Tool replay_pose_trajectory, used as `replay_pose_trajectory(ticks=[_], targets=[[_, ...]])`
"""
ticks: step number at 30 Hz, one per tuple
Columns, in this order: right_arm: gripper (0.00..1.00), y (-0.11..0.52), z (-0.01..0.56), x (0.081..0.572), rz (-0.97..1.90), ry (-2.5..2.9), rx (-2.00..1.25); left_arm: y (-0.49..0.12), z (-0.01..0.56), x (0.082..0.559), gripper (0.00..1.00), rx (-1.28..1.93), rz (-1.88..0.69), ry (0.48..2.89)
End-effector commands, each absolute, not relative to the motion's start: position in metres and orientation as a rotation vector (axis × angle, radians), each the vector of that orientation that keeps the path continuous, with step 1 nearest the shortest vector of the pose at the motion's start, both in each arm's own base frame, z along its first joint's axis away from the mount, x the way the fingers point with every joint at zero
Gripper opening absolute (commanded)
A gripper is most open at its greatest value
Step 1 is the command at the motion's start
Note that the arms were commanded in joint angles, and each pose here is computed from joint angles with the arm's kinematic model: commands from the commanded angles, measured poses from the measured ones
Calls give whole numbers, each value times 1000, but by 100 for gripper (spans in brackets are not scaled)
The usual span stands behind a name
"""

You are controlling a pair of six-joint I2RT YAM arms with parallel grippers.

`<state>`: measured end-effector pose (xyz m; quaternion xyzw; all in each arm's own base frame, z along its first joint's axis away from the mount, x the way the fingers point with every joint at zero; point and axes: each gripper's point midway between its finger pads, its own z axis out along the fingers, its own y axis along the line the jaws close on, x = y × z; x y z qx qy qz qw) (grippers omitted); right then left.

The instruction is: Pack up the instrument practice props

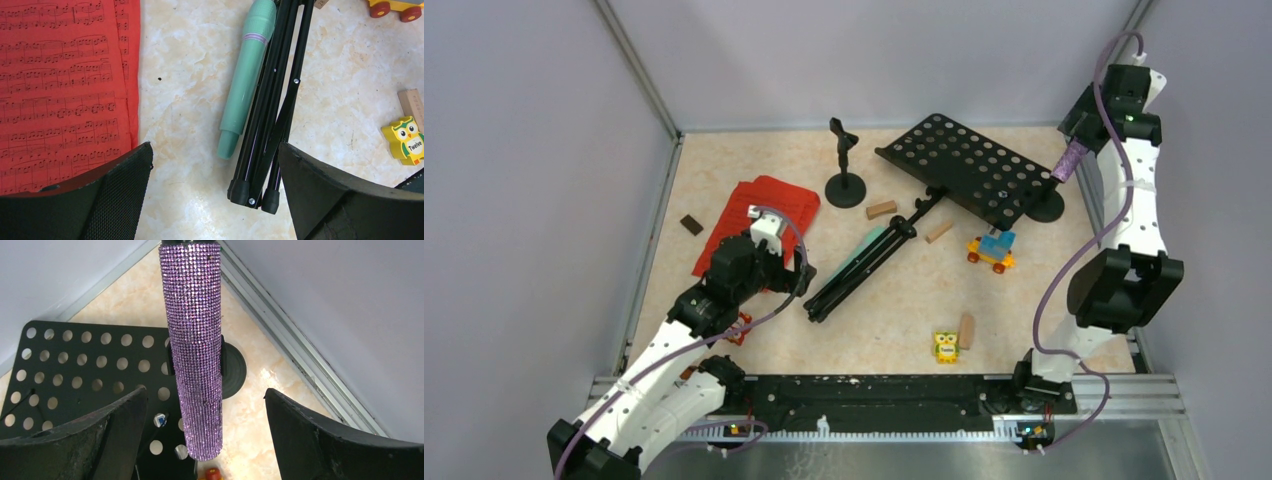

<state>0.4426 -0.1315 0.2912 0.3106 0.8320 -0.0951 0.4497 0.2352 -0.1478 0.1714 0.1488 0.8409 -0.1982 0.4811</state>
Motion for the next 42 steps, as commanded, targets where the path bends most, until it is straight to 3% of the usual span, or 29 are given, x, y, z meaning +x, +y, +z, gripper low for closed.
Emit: replay_pose_trajectory(ticks=[1, 10, 12, 19, 26, 35, 42], targets=[[86, -145, 299, 455, -279, 2021, 767, -157, 194, 242, 99, 387, -522, 1974], [85, -156, 265, 479, -340, 2094, 761, -160, 192, 242, 99, 411, -523, 1984], [81, -160, 262, 484, -360, 2095, 761, -160, 193, 242, 99, 414, -528, 1981], [47, -164, 260, 488, -381, 2066, 770, -160, 192, 242, 99, 415, -526, 1982], [2, -166, 287, 471, -372, 1914, 792, -161, 190, 243, 99, 423, -523, 1987], [0, -158, 400, 421, -356, 1604, 778, -160, 190, 244, 99, 420, -515, 1993], [0, -118, 450, 401, -350, 1565, 593, -160, 189, 243, 99, 419, -520, 1995]])
